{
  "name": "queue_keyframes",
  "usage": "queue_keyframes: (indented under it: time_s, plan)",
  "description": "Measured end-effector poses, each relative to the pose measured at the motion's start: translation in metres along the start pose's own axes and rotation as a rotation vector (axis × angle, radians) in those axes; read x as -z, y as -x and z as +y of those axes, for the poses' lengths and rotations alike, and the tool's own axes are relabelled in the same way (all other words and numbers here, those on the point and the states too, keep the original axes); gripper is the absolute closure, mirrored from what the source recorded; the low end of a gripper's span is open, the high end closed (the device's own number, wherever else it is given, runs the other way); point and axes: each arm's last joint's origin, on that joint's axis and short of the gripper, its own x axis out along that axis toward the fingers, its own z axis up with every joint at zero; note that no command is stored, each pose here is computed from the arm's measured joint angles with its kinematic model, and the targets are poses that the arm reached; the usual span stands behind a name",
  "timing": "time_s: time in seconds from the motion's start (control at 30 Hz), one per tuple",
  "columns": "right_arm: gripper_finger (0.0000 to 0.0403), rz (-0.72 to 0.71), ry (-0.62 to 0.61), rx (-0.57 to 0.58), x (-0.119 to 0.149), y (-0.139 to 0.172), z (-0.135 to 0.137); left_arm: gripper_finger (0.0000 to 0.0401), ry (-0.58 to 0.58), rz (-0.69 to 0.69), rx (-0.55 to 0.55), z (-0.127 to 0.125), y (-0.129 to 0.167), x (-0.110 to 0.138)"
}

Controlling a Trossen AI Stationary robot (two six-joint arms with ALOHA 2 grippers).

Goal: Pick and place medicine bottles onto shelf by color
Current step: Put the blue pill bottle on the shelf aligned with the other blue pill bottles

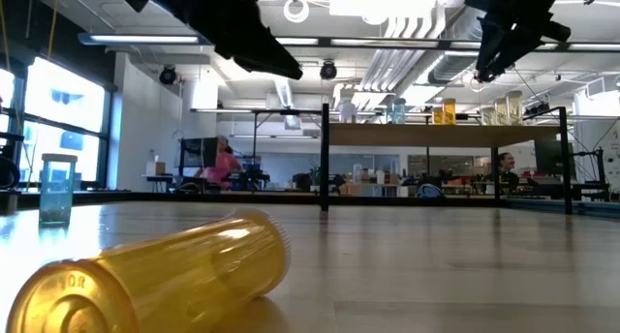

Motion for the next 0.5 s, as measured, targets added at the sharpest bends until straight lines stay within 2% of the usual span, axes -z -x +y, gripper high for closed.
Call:
queue_keyframes:
  time_s: [0.3, 0.5]
  plan:
    - [0.0248, -0.037, 0.069, -0.17, 0.014, 0.009, 0.036, 0.0199, 0.119, 0.216, 0.055, -0.019, 0.007, 0.019]
    - [0.0248, -0.04, 0.148, -0.188, 0.025, 0.004, 0.061, 0.0199, 0.161, 0.359, 0.015, -0.038, 0.015, 0.031]
